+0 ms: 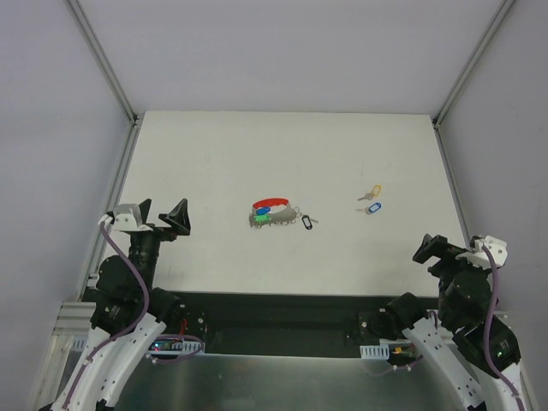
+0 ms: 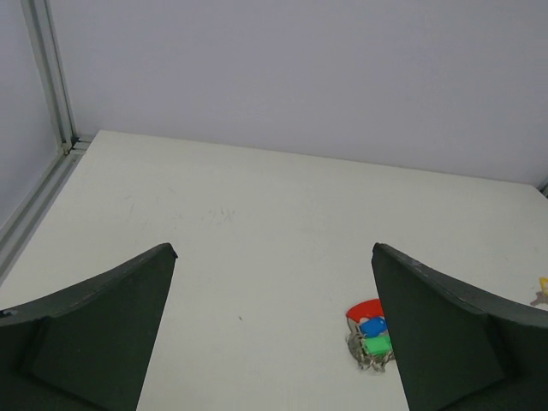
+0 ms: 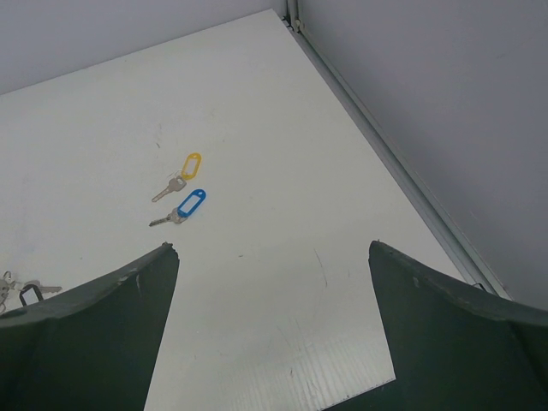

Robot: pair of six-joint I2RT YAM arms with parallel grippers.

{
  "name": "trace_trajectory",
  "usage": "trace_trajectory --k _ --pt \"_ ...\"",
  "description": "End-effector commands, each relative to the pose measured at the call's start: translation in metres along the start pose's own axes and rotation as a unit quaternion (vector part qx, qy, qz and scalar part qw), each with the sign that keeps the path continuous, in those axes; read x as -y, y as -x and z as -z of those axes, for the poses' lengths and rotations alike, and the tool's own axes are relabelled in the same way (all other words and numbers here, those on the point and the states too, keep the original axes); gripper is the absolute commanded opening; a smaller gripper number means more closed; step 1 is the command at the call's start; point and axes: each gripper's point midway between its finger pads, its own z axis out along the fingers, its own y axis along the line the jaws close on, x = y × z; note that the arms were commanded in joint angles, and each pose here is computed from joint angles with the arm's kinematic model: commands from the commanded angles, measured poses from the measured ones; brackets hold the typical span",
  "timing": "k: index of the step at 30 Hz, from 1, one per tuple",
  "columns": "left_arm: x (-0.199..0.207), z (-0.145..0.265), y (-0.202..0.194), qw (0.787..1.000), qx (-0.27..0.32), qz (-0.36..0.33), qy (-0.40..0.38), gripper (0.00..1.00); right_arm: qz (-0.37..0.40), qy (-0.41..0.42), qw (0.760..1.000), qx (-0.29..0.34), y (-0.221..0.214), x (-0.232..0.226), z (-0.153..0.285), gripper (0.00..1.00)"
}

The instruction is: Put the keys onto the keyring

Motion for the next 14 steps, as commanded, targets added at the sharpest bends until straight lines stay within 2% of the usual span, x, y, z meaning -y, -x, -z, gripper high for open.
trace_trajectory --k 1,14 --pt "-0.0067 0.0035 -0.0019 1.000 0.002 -0.012 0.011 0.99 -0.009 0.009 1.000 0.019 0.0057 0.0020 0.0034 0.96" --pt "-0.0063 0.0112 0.0050 1.000 0.011 0.009 0.006 0.99 -0.017 0.015 0.999 0.025 0.0068 0.0018 0.0047 0.96"
